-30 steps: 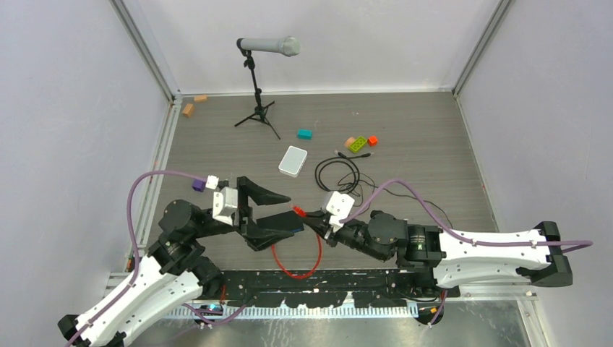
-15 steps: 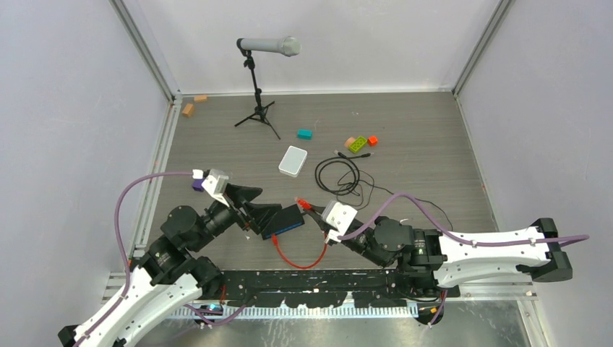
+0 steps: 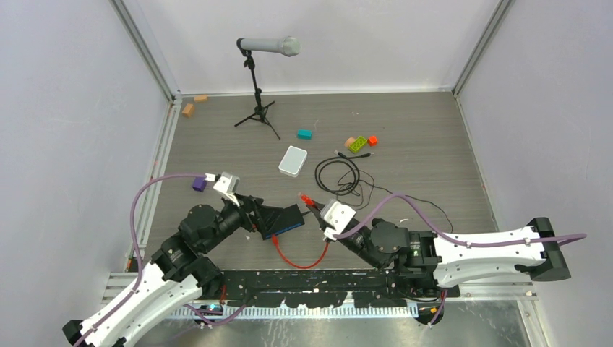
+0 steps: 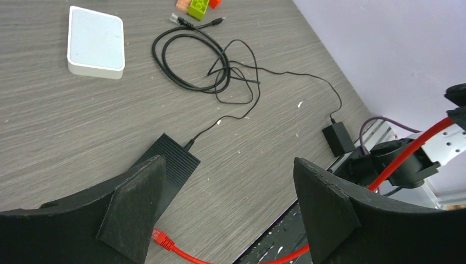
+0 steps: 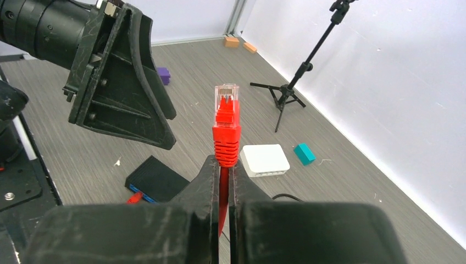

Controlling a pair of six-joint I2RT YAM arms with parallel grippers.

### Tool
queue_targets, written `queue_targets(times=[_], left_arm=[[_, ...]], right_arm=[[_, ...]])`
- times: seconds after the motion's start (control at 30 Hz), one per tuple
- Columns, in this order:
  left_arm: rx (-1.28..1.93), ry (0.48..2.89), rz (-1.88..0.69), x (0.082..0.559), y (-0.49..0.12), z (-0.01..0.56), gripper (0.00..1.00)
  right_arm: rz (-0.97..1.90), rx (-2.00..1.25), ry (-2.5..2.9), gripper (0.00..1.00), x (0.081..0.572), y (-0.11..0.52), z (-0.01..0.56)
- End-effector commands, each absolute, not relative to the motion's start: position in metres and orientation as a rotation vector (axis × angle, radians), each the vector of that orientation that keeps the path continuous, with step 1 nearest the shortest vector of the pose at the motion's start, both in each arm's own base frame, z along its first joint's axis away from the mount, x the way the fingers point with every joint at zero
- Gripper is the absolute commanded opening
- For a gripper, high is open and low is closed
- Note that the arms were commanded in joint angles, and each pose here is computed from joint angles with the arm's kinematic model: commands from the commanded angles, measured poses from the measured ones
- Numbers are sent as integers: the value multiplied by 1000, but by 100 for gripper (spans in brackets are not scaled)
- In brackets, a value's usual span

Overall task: Insert the plug into the switch port
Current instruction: Pick up the connector from the center of the board.

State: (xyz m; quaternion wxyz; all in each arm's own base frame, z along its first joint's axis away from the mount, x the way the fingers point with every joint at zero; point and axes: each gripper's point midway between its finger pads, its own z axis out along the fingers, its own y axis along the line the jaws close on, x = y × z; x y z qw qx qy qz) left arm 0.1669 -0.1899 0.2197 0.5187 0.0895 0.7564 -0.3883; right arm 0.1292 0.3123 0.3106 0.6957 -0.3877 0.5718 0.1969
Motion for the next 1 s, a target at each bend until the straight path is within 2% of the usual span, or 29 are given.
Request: queue_targets(times=[0.0, 0.23, 0.5, 0.7, 0.97], left_arm=[[187, 1786, -912, 176, -191, 221, 88], [147, 1843, -842, 188, -189, 212, 88], [69, 1870, -803, 199, -187, 210, 88], [63, 1798, -778, 210, -185, 232, 88], [269, 1576, -971, 196, -217, 285, 88]], right_arm=[[407, -829, 1271, 1, 134, 317, 316], [318, -811, 1364, 1, 144, 325, 294], [251, -830, 1267, 1, 149, 330, 308], [285, -878, 1133, 1, 142, 335, 327], [331, -923, 1030, 0, 131, 341, 341]])
